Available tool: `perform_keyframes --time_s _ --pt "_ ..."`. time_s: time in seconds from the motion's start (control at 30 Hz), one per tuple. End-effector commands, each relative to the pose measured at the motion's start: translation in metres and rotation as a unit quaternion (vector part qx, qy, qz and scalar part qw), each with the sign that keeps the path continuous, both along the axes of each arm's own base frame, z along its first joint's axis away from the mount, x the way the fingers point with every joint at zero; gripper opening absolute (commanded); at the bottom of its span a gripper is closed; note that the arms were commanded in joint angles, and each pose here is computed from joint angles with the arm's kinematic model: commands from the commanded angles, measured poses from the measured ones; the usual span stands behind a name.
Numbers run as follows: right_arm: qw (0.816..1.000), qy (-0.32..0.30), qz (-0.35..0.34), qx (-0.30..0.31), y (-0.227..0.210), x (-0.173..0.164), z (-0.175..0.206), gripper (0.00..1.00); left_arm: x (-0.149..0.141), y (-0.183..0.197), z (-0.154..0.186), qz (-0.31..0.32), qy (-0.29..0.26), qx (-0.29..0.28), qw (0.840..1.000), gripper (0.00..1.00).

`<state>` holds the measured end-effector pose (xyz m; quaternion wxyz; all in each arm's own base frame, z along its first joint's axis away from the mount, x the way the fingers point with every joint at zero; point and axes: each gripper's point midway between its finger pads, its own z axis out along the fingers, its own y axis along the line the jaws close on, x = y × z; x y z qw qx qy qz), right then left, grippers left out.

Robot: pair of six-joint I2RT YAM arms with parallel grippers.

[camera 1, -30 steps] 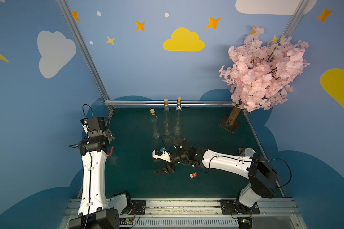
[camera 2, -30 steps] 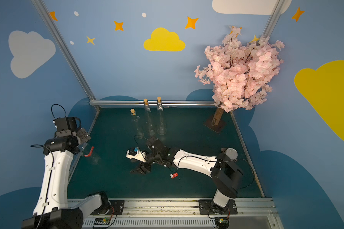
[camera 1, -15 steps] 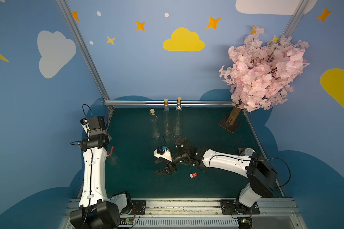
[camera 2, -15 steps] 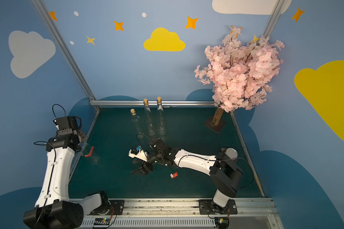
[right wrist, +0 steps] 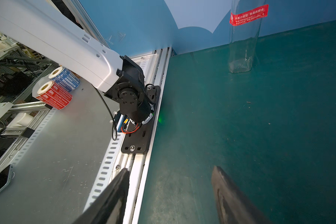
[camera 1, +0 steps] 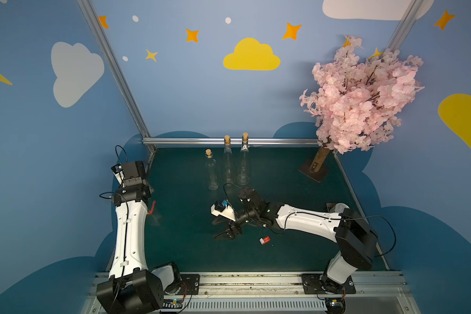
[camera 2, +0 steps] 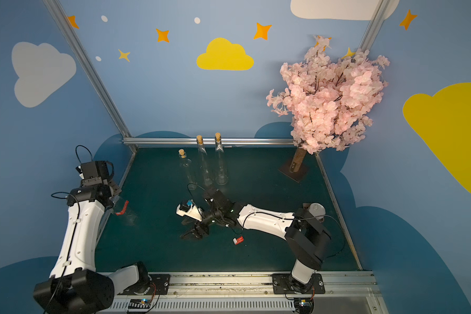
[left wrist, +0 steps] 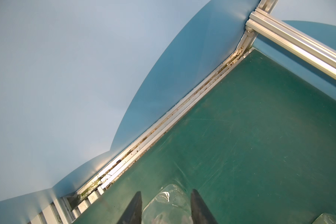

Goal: Remove the label from the bottle
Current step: Pick up the bottle from the center of the board.

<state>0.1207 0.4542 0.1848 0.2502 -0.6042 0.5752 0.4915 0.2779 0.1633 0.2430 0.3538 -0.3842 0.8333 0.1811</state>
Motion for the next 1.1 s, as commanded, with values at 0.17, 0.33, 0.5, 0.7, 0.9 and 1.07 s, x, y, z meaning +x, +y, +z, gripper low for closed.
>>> perform_keyframes --time_s 0.17,0.33,0.5,0.7,0.9,1.07 --pt "1.0 0.011 0.003 -0.005 -0.002 0.0 -0.006 0.69 0.001 -0.005 -0.001 -0.012 -0.012 -0.008 1.0 0.2" --pt "1.0 0.01 0.003 -0.002 -0.003 0.0 -0.003 0.69 0.002 -0.01 -0.001 -0.029 -0.021 -0.015 0.999 0.03" --pt "1.0 0.002 -0.004 0.002 -0.004 0.003 0.001 0.69 0.008 -0.022 0.008 -0.064 -0.042 -0.027 0.997 0.03" --pt "0.999 -0.026 -0.033 0.016 -0.007 0.012 0.008 0.69 0.013 -0.059 0.032 -0.124 -0.058 -0.036 0.99 0.03" --pt "0.997 -0.038 -0.056 0.028 -0.012 0.021 0.012 0.69 0.009 -0.112 0.04 -0.178 -0.047 -0.032 0.982 0.03" --pt "0.996 -0.036 -0.074 0.02 -0.023 0.03 0.01 0.68 0.01 -0.168 0.042 -0.243 -0.048 -0.04 0.968 0.03"
